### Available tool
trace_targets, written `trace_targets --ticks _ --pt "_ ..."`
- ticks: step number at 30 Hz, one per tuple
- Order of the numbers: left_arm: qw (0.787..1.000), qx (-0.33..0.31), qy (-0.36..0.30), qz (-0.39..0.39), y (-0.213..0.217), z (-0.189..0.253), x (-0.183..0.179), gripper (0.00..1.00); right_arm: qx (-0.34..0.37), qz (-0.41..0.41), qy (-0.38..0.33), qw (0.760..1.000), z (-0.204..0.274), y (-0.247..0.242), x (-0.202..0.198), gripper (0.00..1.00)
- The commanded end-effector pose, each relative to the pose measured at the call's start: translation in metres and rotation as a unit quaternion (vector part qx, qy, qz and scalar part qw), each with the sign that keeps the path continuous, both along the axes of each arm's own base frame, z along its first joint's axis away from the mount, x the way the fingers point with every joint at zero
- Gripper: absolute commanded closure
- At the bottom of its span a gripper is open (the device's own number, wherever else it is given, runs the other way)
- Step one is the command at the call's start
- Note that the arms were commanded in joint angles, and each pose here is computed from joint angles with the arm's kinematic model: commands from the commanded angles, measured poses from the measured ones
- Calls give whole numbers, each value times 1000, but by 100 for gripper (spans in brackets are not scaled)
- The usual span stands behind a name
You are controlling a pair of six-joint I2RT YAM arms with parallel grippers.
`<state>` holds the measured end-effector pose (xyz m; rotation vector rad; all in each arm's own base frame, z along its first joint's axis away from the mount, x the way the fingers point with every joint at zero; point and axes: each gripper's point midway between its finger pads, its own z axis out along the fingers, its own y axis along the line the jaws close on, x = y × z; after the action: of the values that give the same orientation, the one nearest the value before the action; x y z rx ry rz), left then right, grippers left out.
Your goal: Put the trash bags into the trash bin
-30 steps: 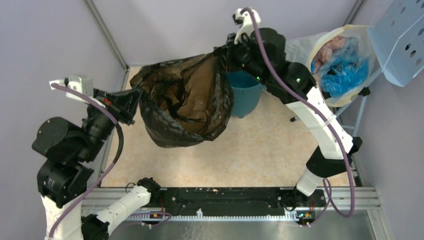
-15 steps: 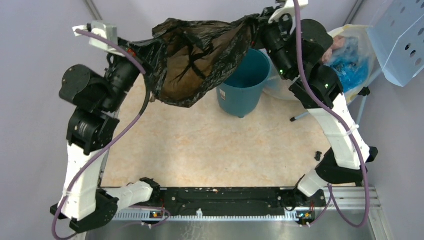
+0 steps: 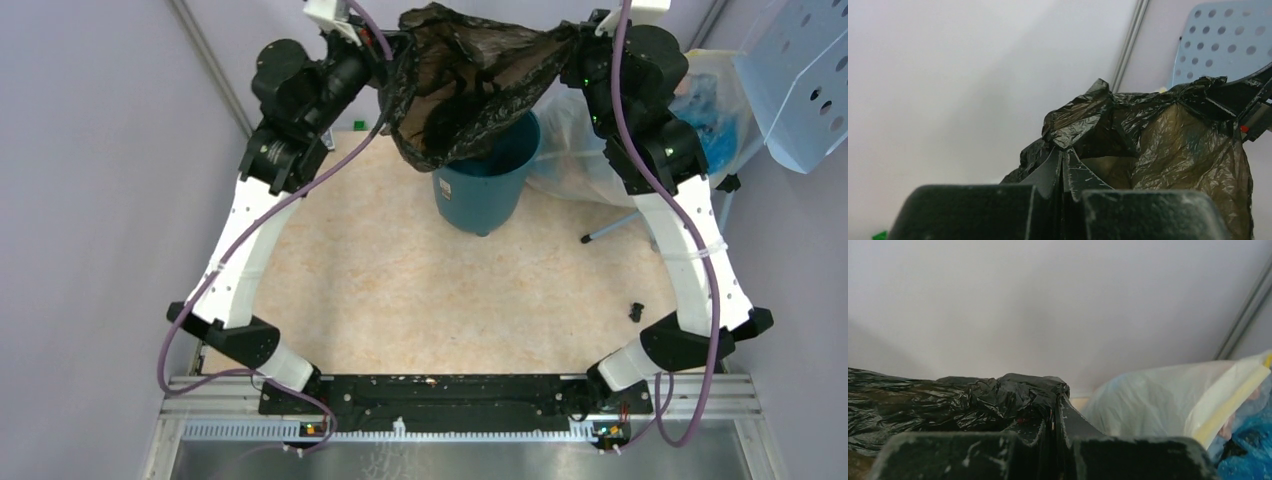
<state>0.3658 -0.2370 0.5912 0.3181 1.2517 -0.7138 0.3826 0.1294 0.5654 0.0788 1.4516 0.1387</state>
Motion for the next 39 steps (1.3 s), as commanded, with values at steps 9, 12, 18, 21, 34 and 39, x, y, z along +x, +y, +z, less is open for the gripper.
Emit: trace_targets --ticks 9,12,18,21,34,39 --pt "998 -24 37 -51 -28 -20 36 100 51 -29 27 998 -7 -54 2 100" --pt "995 -33 57 -73 -39 -30 43 100 75 -54 34 995 -10 -80 5 100" --pt "988 -51 77 -126 -66 -42 52 100 93 -70 41 992 -13 -117 10 100" --pt "986 -57 79 -135 -71 -42 55 100 89 -44 43 994 -12 -108 11 100" --pt "987 -86 137 -3 5 -60 60 100 86 144 118 979 -58 -10 21 100" --pt "986 -89 139 12 24 -66 53 100 81 187 154 967 -77 21 25 100"
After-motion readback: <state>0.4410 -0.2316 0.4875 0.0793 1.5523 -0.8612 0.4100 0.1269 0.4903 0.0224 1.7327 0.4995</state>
